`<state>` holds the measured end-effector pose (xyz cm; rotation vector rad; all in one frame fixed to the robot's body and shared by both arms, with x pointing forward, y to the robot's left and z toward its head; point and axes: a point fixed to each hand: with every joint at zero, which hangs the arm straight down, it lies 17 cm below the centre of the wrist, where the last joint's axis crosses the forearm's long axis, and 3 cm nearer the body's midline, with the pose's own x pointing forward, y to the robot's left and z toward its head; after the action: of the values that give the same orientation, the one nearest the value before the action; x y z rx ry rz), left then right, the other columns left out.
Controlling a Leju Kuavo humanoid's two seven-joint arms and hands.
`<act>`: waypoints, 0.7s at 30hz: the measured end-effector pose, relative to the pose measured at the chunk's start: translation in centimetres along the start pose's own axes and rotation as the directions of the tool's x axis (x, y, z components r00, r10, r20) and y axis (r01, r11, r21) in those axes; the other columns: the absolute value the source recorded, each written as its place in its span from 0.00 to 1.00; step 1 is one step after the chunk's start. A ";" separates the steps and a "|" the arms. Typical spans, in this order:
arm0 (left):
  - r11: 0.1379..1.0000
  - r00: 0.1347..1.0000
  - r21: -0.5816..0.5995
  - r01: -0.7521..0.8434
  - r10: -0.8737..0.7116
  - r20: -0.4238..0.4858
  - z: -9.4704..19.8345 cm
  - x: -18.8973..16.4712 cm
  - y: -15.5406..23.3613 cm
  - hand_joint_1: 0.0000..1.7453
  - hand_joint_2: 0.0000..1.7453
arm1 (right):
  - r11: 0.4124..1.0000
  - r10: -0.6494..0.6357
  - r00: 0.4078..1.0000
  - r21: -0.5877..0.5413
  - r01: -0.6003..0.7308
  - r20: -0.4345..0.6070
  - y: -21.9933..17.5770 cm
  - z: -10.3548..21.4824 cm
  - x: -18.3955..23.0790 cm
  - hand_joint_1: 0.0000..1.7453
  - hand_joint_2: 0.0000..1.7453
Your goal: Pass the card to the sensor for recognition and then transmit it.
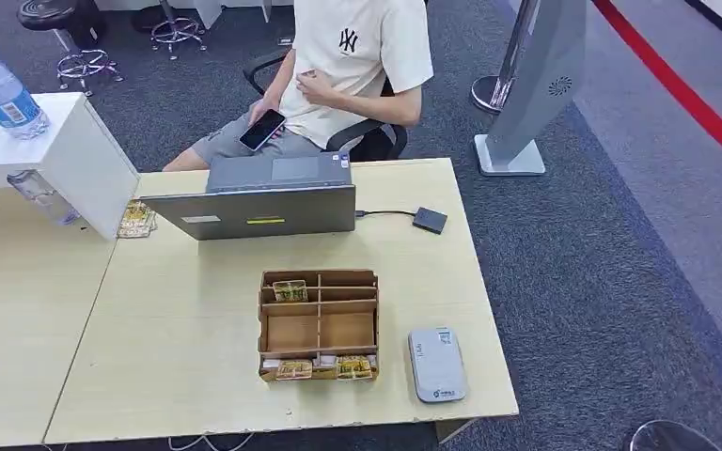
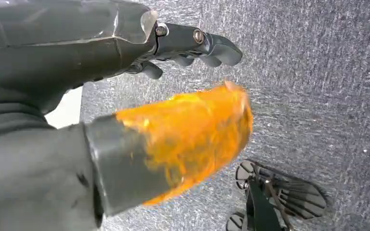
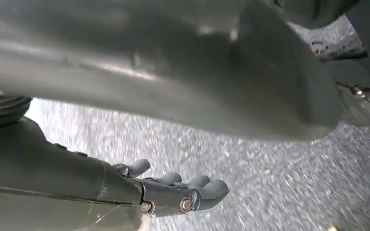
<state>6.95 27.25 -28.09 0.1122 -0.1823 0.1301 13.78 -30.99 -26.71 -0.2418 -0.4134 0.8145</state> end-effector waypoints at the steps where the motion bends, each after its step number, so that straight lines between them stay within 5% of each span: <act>1: 1.000 1.000 0.000 0.000 0.000 0.001 0.0 -0.1 0.1 0.00 0.00 | 1.000 -0.020 1.000 0.005 0.020 -0.009 0.3 0.1 -0.2 0.00 0.00; 21: 0.999 0.999 -0.031 0.027 -0.026 0.039 0.2 -1.1 1.2 0.00 0.00 | 0.890 -0.439 0.888 0.066 0.450 -0.135 6.0 2.0 -2.1 0.00 0.00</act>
<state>5.67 28.28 -27.98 0.0855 -0.2210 0.0990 7.66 -28.42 -27.65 -0.0964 -0.3016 0.3623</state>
